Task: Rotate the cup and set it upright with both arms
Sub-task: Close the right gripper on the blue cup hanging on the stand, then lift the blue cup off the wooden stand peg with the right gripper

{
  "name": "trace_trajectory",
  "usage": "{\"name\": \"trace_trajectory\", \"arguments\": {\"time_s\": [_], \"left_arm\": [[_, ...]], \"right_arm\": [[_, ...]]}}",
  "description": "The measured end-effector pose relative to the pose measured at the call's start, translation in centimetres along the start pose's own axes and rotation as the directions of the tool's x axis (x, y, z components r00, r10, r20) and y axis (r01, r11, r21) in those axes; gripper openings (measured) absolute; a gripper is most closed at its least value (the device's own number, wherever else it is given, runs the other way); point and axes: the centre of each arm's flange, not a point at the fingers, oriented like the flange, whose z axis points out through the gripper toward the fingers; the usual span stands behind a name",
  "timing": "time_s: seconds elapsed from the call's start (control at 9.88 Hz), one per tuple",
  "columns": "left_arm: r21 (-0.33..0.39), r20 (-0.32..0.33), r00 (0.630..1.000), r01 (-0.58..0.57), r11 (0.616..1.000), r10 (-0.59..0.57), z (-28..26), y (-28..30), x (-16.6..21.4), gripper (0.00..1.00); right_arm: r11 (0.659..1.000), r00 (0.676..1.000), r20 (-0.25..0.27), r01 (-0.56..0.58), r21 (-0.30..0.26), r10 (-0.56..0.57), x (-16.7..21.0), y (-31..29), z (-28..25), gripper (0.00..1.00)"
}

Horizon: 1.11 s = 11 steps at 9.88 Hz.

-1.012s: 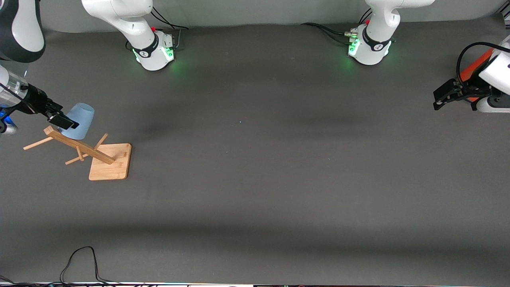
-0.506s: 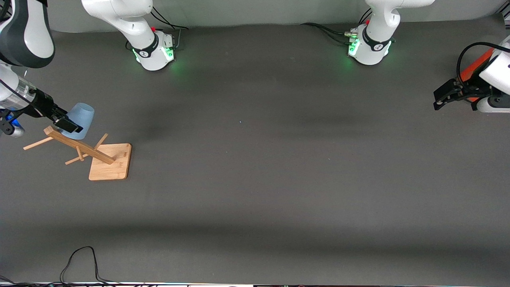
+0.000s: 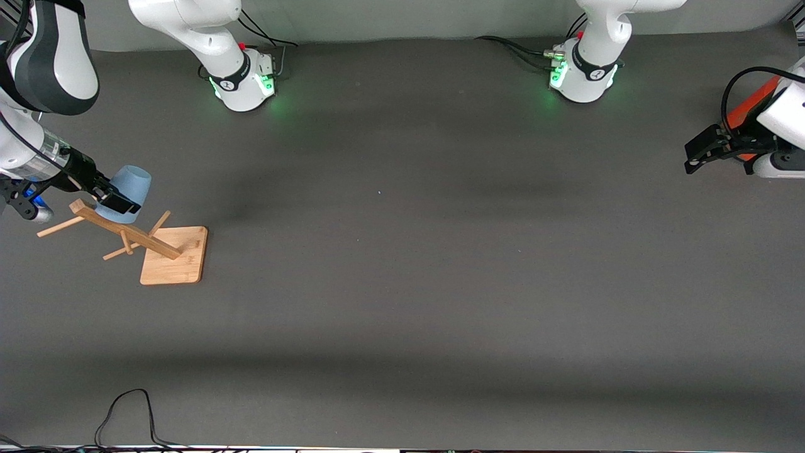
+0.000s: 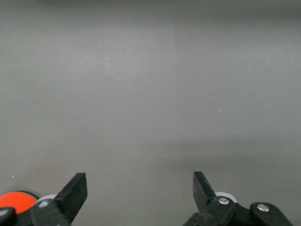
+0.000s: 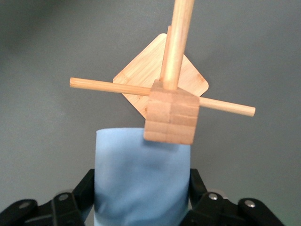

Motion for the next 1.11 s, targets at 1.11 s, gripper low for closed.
{"name": "trace_trajectory", "arguments": {"time_s": [1.11], "left_arm": [[0.0,0.007,1.0,0.003,1.0,-0.003,0.3,-0.1,0.2,1.0]], "right_arm": [[1.0,0.998,0.057,-0.028,-0.008,0.028,-4.3,0.2,-4.3,0.81]]}}
